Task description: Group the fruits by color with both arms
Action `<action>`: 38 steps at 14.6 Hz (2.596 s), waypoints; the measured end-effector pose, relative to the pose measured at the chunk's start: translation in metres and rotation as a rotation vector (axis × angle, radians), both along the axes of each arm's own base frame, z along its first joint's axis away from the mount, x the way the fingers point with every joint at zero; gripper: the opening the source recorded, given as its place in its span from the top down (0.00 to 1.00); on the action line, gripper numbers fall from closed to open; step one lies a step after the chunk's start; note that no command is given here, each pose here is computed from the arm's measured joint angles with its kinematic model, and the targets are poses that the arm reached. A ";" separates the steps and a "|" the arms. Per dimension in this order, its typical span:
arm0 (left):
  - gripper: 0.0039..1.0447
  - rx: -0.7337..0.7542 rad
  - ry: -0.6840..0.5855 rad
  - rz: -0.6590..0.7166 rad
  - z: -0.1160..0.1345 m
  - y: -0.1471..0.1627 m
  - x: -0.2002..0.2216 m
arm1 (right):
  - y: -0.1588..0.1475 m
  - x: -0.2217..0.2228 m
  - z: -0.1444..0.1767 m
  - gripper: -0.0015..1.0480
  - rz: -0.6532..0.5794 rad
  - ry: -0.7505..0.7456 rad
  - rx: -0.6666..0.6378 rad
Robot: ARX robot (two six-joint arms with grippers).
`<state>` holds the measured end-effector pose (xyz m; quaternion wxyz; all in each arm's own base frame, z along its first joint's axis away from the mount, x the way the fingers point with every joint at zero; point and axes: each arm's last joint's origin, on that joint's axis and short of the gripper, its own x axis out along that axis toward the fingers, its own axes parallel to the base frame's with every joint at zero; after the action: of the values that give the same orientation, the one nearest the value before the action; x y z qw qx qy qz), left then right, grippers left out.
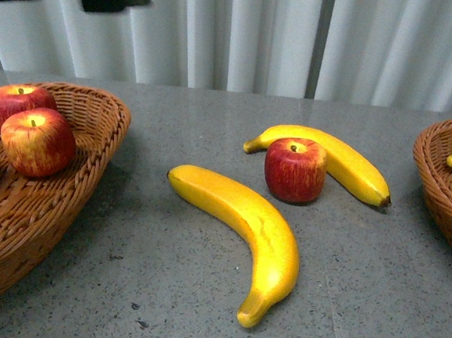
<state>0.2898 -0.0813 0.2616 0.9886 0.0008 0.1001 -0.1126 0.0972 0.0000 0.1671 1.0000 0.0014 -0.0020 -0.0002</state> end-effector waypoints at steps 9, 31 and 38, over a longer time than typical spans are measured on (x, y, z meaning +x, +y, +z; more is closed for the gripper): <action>0.06 0.219 0.167 -0.501 -0.059 -0.103 0.046 | 0.000 0.000 0.000 0.06 0.000 0.000 0.000; 0.37 0.267 0.260 -0.578 -0.114 -0.135 0.089 | 0.000 0.000 0.000 0.06 0.000 0.000 0.000; 0.38 0.244 0.011 -0.210 -0.038 -0.100 0.068 | 0.000 0.000 0.000 0.06 0.000 0.000 0.000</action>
<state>0.3575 -0.1815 0.2234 0.9634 0.1307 0.1178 -0.2024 0.0972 0.0000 0.1671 1.0000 0.0014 -0.0018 -0.0002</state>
